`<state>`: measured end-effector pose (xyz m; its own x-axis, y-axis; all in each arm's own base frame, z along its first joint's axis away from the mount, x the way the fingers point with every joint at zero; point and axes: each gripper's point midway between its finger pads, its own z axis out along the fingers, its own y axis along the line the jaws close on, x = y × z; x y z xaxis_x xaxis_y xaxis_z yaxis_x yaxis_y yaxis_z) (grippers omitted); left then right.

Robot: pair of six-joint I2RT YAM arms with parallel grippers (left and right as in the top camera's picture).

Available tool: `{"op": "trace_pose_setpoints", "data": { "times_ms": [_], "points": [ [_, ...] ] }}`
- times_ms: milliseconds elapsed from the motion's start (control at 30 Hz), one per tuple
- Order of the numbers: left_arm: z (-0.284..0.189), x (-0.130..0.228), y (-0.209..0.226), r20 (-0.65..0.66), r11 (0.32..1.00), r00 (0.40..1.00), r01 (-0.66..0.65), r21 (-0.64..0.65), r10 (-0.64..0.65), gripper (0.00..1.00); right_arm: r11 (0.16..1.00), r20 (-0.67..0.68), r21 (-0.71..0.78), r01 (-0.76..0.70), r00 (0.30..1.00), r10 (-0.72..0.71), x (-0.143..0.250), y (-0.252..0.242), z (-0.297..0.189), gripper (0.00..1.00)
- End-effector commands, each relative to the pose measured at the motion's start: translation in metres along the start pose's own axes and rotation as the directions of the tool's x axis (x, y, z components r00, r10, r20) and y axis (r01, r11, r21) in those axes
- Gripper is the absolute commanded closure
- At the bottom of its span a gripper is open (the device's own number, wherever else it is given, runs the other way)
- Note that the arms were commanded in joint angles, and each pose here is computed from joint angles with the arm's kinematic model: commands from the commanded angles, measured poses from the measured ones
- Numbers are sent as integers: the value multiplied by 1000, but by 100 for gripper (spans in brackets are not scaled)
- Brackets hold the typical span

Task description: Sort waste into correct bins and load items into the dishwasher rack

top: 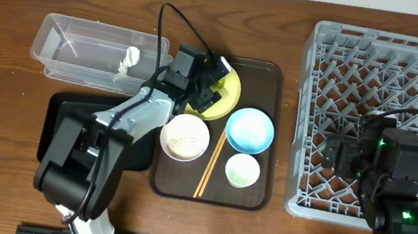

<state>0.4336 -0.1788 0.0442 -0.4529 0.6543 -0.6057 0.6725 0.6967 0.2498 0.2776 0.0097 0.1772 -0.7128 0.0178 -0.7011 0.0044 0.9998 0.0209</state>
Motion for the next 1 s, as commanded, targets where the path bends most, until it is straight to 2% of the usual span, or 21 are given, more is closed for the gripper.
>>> {"op": "trace_pose_setpoints", "data": {
  "times_ms": [0,500,533,600,733,833,967],
  "points": [
    [8,1,4,-3,1000,1000,-12,-14,12,11,1000,22,5,-18,1000,18,-9,-2,-4,1],
    [31,25,-4,-67,1000,998,-7,3,7,11,1000,17,5,-18,1000,18,-7,-2,-4,1],
    [31,26,-5,-71,1000,997,0,4,1,13,1000,15,6,-18,1000,18,-7,-2,-4,1],
    [30,28,-5,-77,1000,997,16,6,-16,20,1000,14,6,-18,1000,18,-6,-2,-4,1],
    [28,30,-7,-92,999,995,47,10,-46,52,1000,13,6,-18,1000,18,-6,-3,-4,1],
    [23,31,-8,-102,999,994,48,15,-46,71,1000,13,6,-18,1000,18,-6,-3,-4,1],
    [9,23,-5,-95,999,994,51,11,-50,89,1000,13,6,-18,1000,18,-6,-3,-4,1]
  ]
}}
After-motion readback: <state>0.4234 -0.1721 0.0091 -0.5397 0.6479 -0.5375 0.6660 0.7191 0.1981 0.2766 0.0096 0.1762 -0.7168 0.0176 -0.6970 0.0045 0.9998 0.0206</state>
